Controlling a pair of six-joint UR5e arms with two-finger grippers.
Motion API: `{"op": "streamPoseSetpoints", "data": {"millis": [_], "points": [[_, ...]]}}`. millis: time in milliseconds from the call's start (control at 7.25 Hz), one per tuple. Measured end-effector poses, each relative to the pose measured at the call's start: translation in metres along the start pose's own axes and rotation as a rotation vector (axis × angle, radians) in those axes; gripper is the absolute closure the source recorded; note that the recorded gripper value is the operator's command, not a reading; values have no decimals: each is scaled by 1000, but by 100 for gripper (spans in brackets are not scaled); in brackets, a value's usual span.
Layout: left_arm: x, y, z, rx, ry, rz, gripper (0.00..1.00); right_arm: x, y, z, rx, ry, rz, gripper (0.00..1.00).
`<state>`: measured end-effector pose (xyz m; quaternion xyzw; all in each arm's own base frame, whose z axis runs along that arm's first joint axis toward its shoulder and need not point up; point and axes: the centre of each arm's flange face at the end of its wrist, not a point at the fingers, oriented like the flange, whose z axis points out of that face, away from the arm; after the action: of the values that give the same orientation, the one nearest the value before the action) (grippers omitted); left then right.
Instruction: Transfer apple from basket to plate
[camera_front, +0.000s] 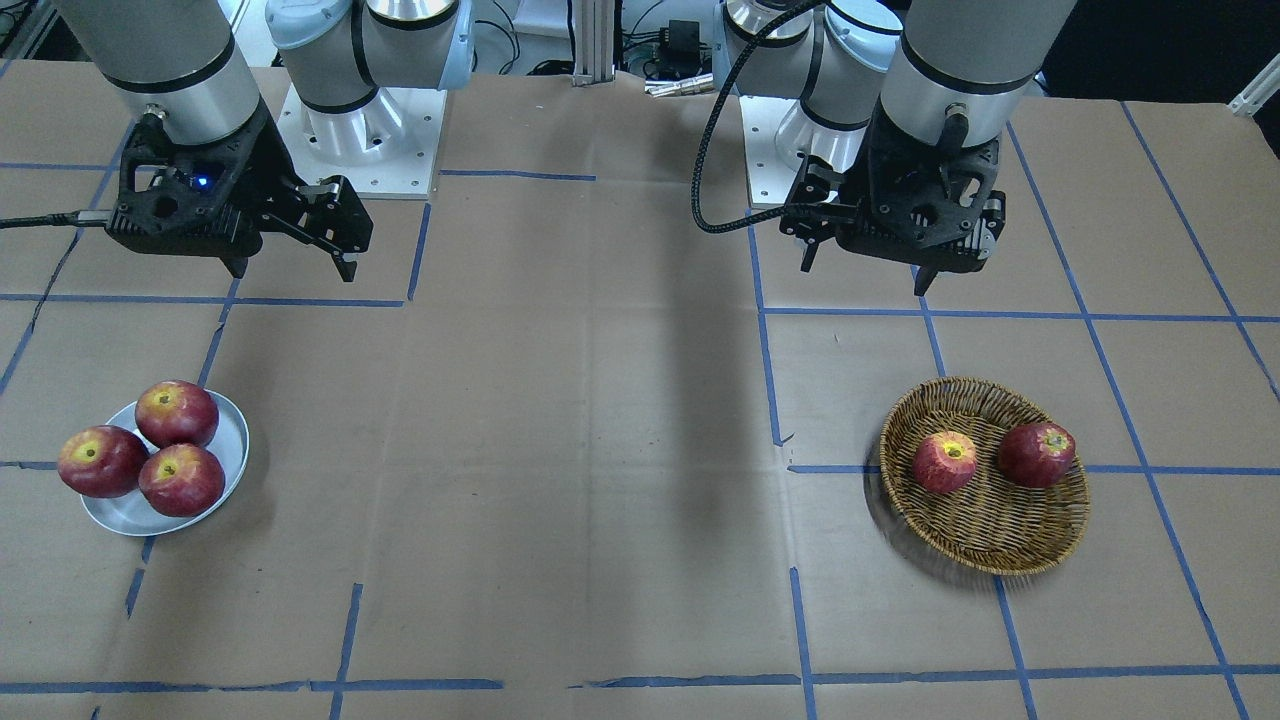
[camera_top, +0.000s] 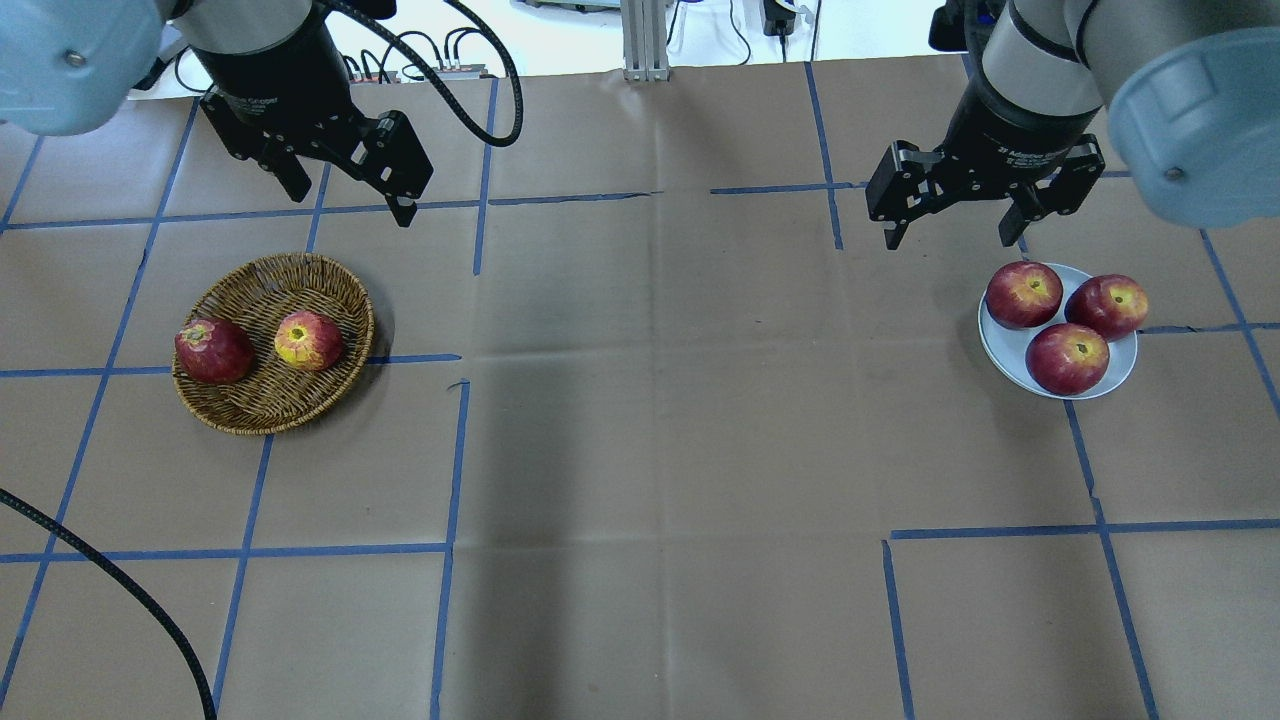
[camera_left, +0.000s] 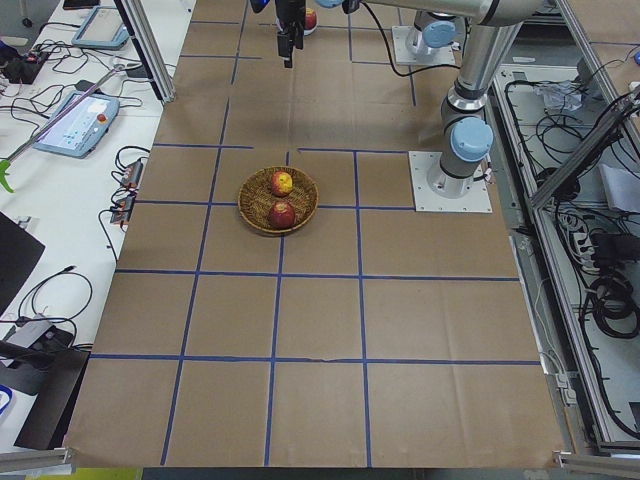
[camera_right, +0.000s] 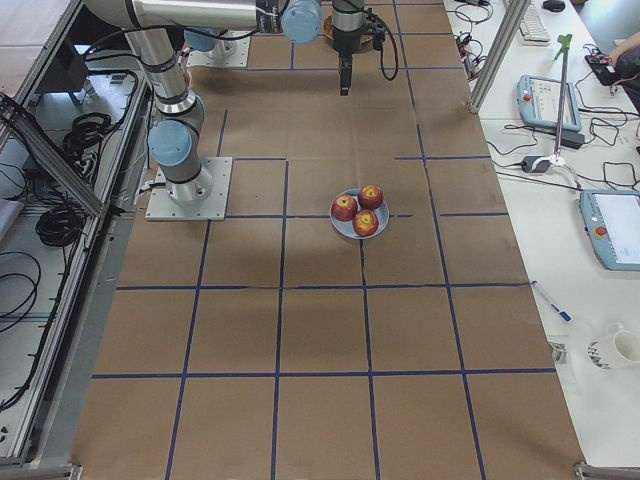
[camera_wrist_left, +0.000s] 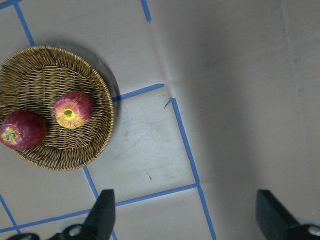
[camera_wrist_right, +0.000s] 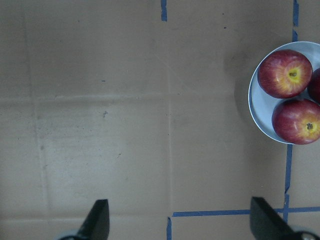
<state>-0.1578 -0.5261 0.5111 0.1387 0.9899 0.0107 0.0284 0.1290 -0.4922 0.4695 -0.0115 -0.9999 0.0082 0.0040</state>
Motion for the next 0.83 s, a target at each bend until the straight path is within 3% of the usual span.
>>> {"op": "streamPoseSetpoints", "data": {"millis": [414,552,828], "points": [[-1,0,17,-30,4,-1,2,0,0,0,0,0,0,0],[-6,-11,32,-24,4,12,7,0,0,0,-1,0,0,0],[-40,-20,84,-59,19,40,6,0,0,0,0,-2,0,0]]}}
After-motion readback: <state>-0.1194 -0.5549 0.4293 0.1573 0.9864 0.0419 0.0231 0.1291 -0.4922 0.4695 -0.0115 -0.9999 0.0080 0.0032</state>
